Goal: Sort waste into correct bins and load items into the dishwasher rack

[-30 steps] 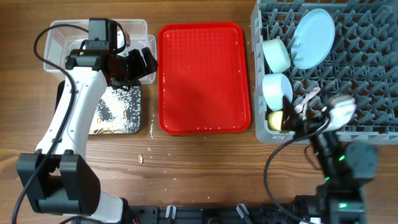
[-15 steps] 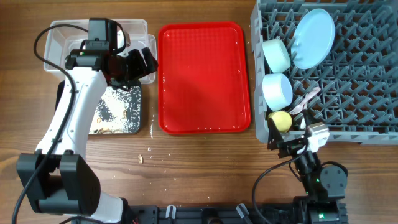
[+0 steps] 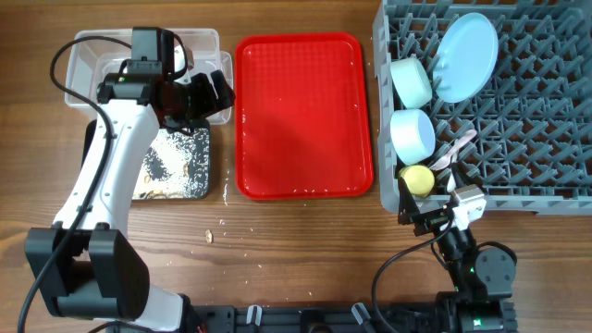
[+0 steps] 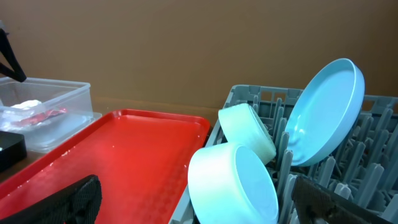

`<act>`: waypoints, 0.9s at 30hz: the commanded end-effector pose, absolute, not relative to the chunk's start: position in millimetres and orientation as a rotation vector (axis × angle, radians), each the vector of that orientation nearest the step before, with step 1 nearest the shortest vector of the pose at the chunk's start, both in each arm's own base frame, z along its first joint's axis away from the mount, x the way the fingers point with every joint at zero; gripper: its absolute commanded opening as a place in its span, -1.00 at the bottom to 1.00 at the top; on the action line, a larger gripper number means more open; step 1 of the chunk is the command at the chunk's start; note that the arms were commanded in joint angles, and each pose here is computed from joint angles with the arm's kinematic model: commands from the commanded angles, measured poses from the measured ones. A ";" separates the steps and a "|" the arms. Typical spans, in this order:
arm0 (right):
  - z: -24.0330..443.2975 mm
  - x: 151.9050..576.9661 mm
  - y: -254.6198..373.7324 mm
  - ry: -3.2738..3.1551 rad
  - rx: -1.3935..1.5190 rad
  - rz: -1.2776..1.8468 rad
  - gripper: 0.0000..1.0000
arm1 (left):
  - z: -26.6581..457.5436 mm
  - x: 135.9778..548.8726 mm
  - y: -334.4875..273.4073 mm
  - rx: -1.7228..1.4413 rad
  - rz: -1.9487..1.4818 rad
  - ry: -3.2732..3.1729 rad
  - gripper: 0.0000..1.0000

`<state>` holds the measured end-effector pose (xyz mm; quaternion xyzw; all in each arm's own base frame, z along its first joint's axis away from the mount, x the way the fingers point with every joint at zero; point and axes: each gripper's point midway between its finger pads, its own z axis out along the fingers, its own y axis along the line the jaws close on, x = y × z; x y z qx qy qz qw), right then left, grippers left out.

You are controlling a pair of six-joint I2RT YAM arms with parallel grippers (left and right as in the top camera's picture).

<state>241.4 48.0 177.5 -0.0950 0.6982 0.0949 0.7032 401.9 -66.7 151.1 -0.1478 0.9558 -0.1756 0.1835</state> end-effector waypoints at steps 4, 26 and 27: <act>180.1 240.2 49.5 1.536 -0.227 0.205 0.99 | 158.3 403.0 -66.0 -0.405 -0.494 2.677 1.00; 180.0 240.3 49.5 1.537 -0.227 0.205 1.00 | 228.8 406.0 -68.7 -0.127 -0.437 2.342 1.00; 180.0 240.3 49.5 1.537 -0.227 0.205 1.00 | 235.3 403.0 -73.5 -0.071 -0.461 2.292 1.00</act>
